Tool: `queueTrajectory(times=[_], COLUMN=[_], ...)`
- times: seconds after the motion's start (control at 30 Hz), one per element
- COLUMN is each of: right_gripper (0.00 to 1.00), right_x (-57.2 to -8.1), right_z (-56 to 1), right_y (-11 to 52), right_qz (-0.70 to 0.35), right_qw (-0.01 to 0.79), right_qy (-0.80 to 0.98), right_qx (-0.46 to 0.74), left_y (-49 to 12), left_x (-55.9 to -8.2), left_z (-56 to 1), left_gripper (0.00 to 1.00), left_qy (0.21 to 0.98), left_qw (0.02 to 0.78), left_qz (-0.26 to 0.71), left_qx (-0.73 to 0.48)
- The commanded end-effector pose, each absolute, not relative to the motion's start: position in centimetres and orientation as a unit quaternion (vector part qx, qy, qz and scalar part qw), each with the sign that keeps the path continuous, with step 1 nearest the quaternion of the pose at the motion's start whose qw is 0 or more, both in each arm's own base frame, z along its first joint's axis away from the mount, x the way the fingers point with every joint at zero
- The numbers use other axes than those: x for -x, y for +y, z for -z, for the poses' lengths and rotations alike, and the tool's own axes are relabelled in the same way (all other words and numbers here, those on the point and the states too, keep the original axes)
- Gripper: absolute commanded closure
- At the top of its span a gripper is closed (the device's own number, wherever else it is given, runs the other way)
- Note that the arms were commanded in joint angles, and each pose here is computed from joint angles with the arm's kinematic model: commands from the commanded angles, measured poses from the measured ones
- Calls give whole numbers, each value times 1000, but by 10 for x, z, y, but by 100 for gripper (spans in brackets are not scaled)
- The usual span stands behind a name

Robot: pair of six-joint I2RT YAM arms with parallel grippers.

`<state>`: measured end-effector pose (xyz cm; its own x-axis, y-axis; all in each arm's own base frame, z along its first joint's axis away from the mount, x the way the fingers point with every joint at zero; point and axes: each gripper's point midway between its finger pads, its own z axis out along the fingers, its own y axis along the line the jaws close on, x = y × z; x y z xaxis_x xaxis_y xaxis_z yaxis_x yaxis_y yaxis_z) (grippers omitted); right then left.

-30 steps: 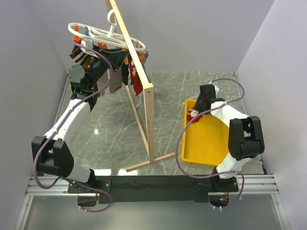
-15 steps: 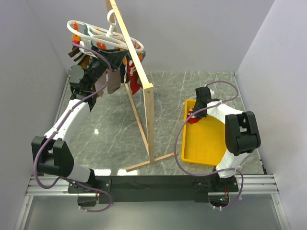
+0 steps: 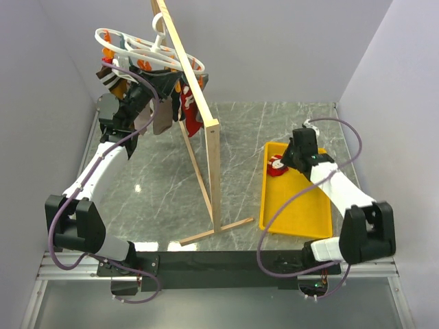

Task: Clip the socks to the hanger
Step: Adjust the sock in the bin.

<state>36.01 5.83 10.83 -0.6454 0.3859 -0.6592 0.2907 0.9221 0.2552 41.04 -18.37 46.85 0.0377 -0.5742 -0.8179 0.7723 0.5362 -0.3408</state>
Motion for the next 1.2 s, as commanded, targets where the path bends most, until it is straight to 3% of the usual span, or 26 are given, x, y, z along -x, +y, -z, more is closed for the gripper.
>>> queueTrajectory(times=[0.0,0.1,0.27,0.37,0.8,1.1,1.17], right_gripper=[100,97,61,52,51,54,49], right_x=[-342,-330,-344,-358,-384,-387,-386], right_z=[-109,-89,-94,-97,-65,-52,-47], right_y=[64,59,59,65,77,79,80], right_qz=[-93,-72,-38,-43,66,75,74], right_qw=[379,359,358,358,321,306,299], right_qy=[898,911,921,922,943,948,950], right_qx=[-202,-189,-147,-139,-62,-45,-41], left_y=[-174,-174,-174,-174,-171,-169,-168], left_x=[-384,-382,-382,-383,-390,-393,-393], left_z=[-507,-505,-503,-504,-501,-500,-501], left_gripper=[84,84,84,84,84,84,84], left_qy=[451,453,455,454,463,467,466], left_qw=[752,750,749,751,751,750,751], left_qz=[467,468,468,466,457,453,453], left_qx=[-115,-116,-115,-115,-113,-116,-118])
